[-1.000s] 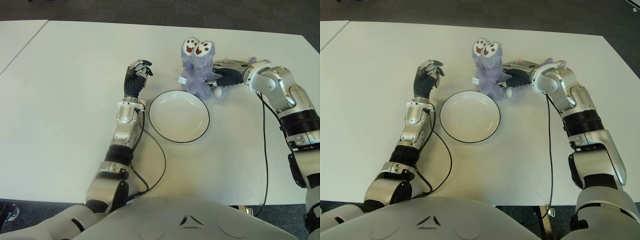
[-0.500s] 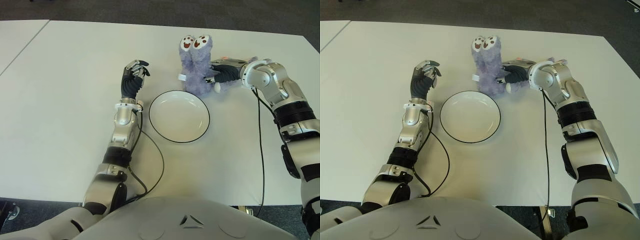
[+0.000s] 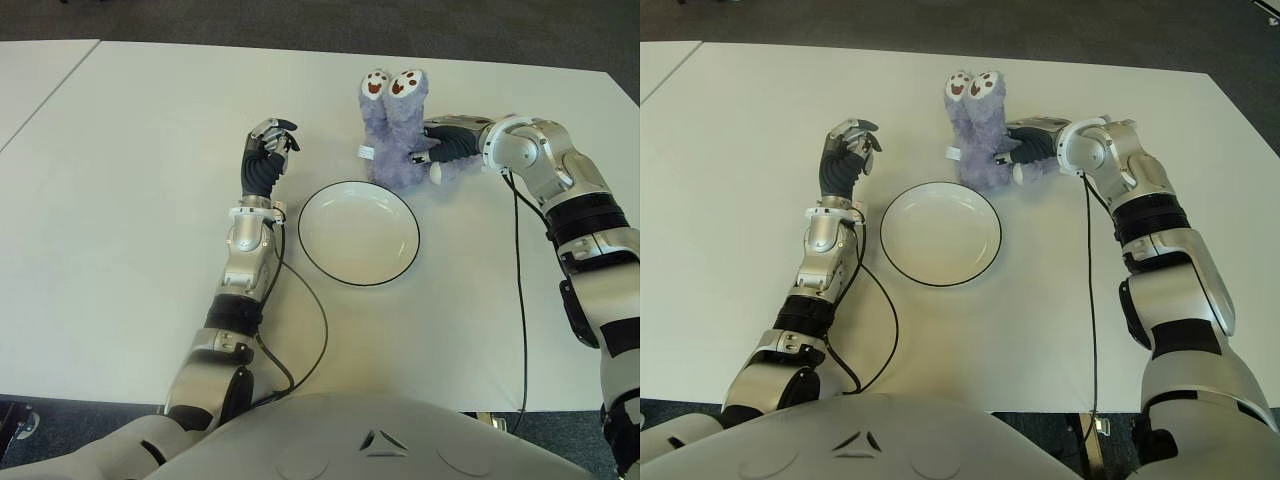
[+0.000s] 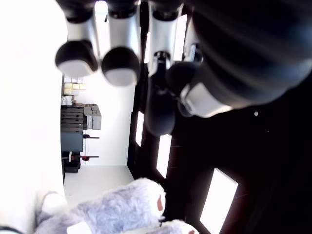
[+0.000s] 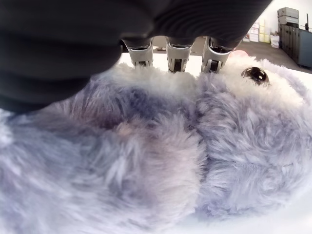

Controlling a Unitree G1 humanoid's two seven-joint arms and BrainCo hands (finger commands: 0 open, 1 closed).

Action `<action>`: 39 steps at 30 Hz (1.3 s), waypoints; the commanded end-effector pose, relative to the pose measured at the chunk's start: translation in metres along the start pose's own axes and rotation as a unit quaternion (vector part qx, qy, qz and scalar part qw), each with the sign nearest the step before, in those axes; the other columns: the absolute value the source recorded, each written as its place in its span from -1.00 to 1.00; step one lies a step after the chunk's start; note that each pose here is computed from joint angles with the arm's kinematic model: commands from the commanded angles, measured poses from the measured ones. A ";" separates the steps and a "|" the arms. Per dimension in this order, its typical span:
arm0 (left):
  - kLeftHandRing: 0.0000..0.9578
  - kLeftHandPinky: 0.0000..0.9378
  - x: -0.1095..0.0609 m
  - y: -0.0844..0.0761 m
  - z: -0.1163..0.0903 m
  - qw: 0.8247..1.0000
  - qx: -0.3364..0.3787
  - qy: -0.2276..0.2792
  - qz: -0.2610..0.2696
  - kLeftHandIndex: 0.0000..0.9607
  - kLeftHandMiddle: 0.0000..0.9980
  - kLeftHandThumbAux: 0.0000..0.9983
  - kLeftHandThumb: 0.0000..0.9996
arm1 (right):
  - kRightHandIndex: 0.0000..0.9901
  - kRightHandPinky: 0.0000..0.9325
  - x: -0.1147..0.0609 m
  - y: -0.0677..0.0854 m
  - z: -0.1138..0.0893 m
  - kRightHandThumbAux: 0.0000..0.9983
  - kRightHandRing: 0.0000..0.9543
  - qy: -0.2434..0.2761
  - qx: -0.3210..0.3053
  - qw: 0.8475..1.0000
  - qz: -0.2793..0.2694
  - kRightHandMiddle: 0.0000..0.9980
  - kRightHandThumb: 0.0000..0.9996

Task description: Put the doll into the plate.

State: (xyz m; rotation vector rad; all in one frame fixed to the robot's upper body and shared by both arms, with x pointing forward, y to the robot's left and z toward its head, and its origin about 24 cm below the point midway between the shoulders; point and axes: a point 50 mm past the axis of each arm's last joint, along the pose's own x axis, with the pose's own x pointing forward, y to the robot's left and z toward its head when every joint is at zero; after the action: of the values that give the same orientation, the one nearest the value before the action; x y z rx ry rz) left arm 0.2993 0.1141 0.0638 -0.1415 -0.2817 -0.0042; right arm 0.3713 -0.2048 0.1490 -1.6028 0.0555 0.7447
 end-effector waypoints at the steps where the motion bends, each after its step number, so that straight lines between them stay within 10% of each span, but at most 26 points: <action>1: 0.85 0.85 -0.035 0.012 -0.031 0.997 -0.002 0.071 0.025 -0.08 0.77 0.41 0.42 | -1.00 -0.76 0.007 0.054 -0.014 -0.47 -1.00 0.038 0.012 0.993 0.110 -1.00 -0.02; 13: 0.85 0.85 -0.035 0.013 -0.028 0.997 -0.003 0.066 0.029 -0.08 0.76 0.41 0.43 | -1.00 -0.46 0.011 0.061 -0.022 -0.46 -0.87 0.046 0.013 0.997 0.068 -1.00 -0.06; 17: 0.85 0.85 -0.035 0.014 -0.027 0.997 -0.001 0.065 0.031 -0.08 0.76 0.41 0.42 | -0.51 0.02 0.008 0.054 -0.022 -0.19 -0.25 0.039 -0.001 0.999 0.023 -0.53 0.34; 23: 0.84 0.84 -0.036 0.015 -0.025 0.997 0.000 0.065 0.037 -0.08 0.76 0.41 0.42 | -0.07 0.22 0.011 0.062 -0.025 0.22 0.02 0.052 0.023 0.998 -0.030 -0.18 0.79; 39: 0.83 0.83 -0.036 0.016 -0.023 0.997 -0.007 0.068 0.046 -0.08 0.76 0.41 0.42 | -0.21 -0.03 0.009 0.065 -0.031 0.33 0.06 0.067 0.094 0.985 -0.129 -0.03 1.00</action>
State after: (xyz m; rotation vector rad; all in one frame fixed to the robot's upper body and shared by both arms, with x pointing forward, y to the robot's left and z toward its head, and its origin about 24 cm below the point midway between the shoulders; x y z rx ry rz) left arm 0.2933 0.1223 0.0703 -0.1442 -0.3039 0.0187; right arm 0.3751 -0.2263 0.1229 -1.4338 -0.1576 0.3709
